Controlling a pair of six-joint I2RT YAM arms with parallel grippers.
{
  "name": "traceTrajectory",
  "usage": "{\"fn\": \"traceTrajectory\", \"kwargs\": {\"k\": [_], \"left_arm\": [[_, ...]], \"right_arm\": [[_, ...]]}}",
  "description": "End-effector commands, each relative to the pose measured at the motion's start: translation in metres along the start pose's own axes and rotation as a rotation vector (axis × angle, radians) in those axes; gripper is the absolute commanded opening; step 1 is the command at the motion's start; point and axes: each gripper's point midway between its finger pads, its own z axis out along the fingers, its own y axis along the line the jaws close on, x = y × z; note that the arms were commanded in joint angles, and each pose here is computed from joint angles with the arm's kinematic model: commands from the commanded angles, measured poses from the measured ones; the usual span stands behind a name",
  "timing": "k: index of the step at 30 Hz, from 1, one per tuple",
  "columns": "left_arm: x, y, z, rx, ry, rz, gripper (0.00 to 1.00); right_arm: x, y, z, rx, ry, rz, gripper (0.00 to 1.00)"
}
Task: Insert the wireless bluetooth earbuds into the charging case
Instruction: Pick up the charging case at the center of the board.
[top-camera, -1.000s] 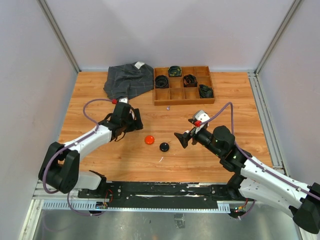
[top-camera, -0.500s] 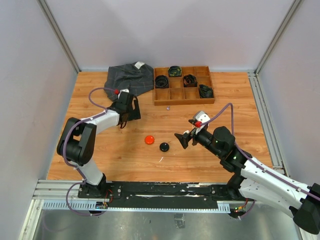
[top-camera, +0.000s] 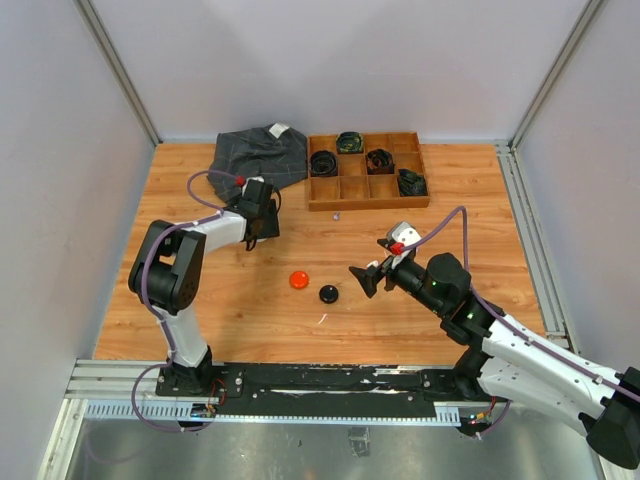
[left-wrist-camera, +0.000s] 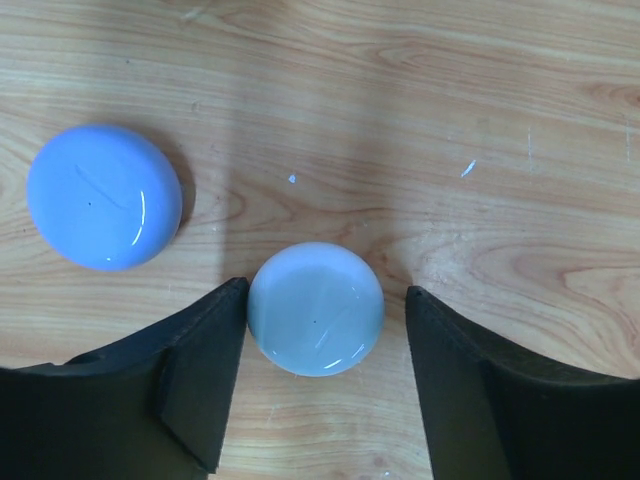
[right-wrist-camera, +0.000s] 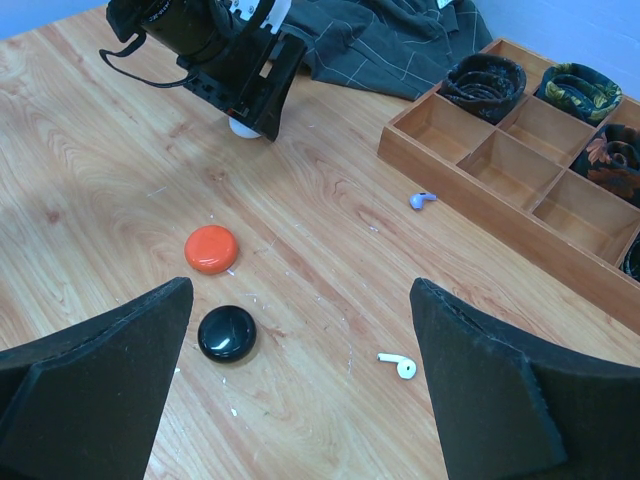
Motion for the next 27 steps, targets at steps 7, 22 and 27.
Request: {"fn": "traceTrajectory", "kwargs": {"k": [7,22,27], "left_arm": [[0.003,-0.005,-0.007,0.049,-0.001,0.054,0.57],[-0.014,-0.073,-0.068,0.318,-0.291,0.331,0.46],[-0.012,-0.103,-0.095,0.468,-0.405,0.419,0.46]], "right_arm": [[-0.005,-0.001,-0.001,0.013,-0.027,0.011,0.91],[0.007,-0.016,0.003,0.093,0.075,0.001,0.93],[0.011,-0.017,0.007,0.096,0.131,0.008,0.91]]}}
